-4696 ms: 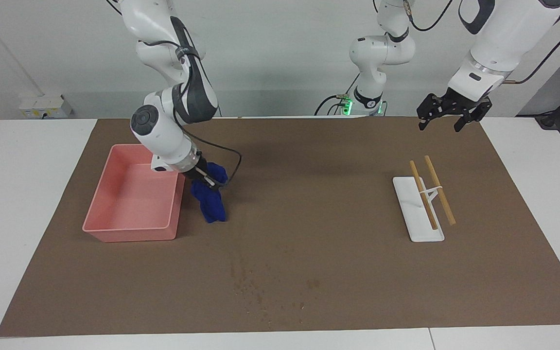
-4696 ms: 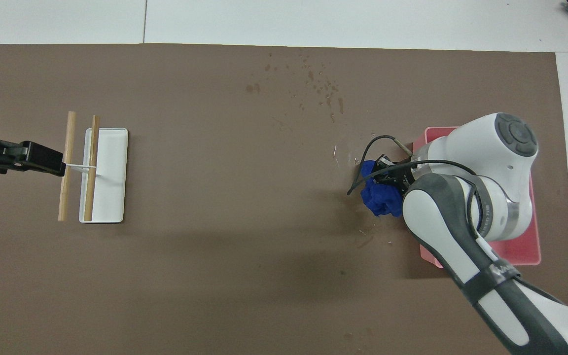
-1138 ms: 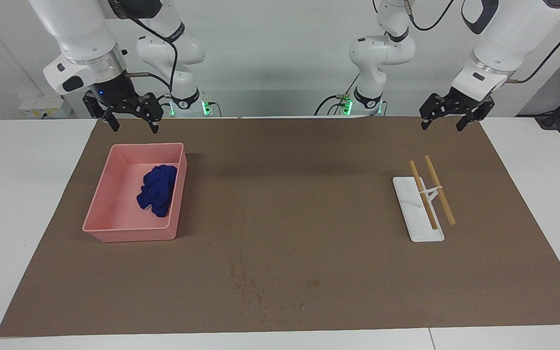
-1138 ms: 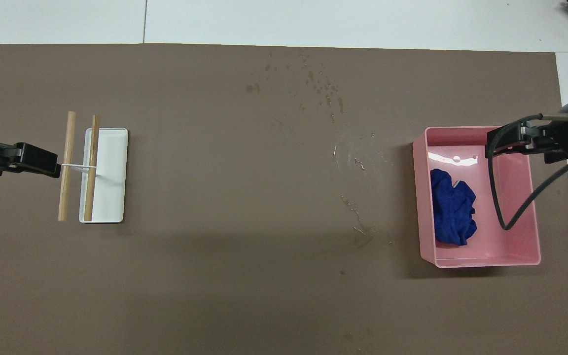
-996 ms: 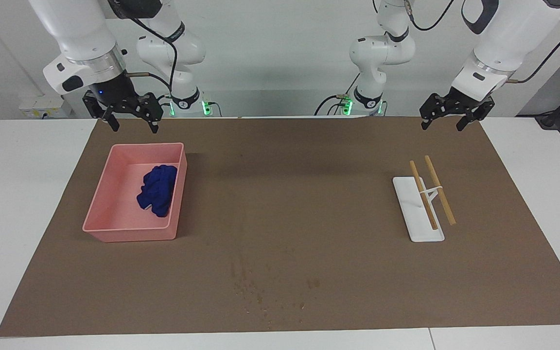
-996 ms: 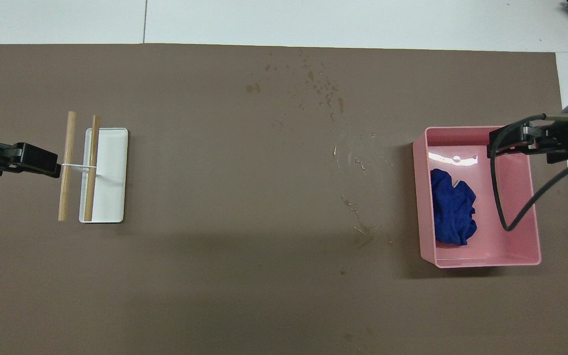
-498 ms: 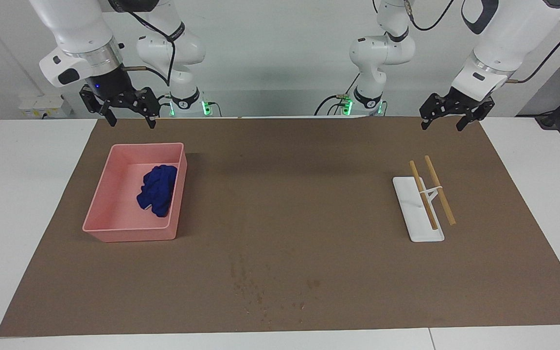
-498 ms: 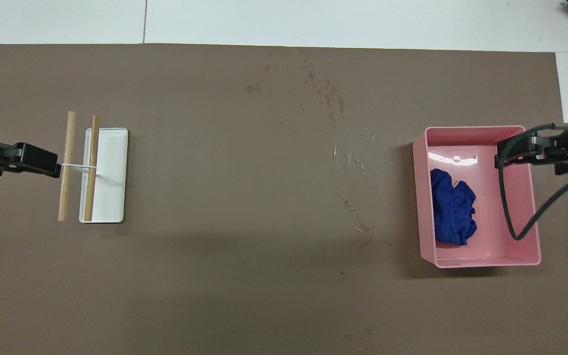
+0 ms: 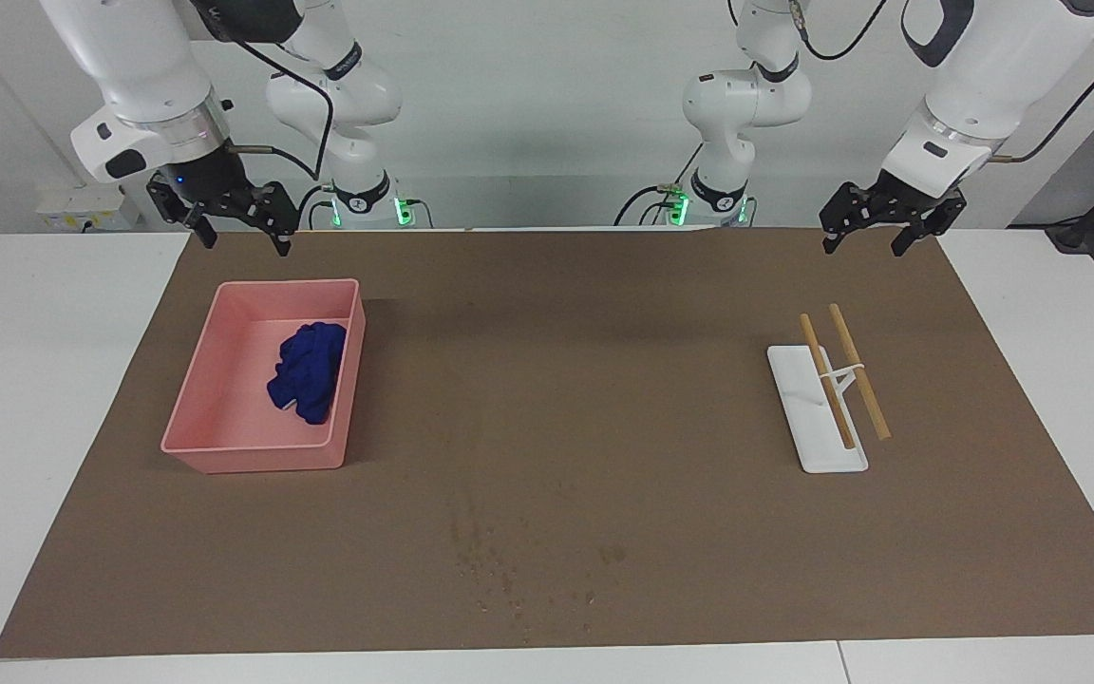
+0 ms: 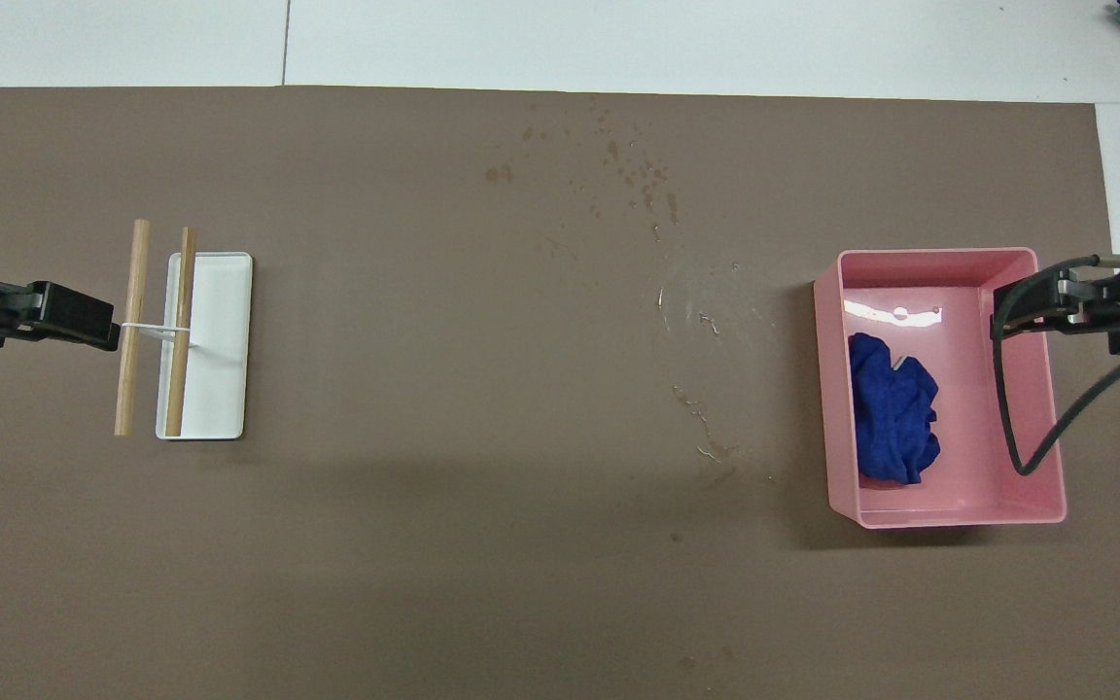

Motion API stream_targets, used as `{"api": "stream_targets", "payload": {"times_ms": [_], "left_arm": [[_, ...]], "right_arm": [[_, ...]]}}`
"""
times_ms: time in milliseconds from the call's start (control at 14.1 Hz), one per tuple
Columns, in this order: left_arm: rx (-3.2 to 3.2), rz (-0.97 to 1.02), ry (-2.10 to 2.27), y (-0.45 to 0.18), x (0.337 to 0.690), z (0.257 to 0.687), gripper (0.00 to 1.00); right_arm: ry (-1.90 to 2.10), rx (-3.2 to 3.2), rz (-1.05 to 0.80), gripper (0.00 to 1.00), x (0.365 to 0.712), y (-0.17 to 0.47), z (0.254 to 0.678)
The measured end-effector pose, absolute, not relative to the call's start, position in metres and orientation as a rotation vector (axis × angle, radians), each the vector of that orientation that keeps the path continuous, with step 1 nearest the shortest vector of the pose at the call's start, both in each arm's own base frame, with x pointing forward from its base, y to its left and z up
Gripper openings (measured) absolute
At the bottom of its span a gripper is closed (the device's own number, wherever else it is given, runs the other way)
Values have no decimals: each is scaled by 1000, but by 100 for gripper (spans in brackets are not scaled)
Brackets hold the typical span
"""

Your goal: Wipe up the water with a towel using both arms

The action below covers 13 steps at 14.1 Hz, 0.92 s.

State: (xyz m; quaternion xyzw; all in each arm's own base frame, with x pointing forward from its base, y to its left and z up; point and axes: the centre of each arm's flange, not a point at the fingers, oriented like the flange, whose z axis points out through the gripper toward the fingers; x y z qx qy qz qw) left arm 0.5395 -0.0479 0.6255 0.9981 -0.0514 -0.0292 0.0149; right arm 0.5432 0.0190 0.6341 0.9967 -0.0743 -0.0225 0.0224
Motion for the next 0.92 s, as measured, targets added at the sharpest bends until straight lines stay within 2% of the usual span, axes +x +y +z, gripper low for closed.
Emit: {"api": "stream_targets", "payload": {"times_ms": [925], "left_arm": [[3106, -91, -160, -48, 540, 625, 100]], "right_arm": [[-262, 3082, -75, 100, 540, 8, 635]]}}
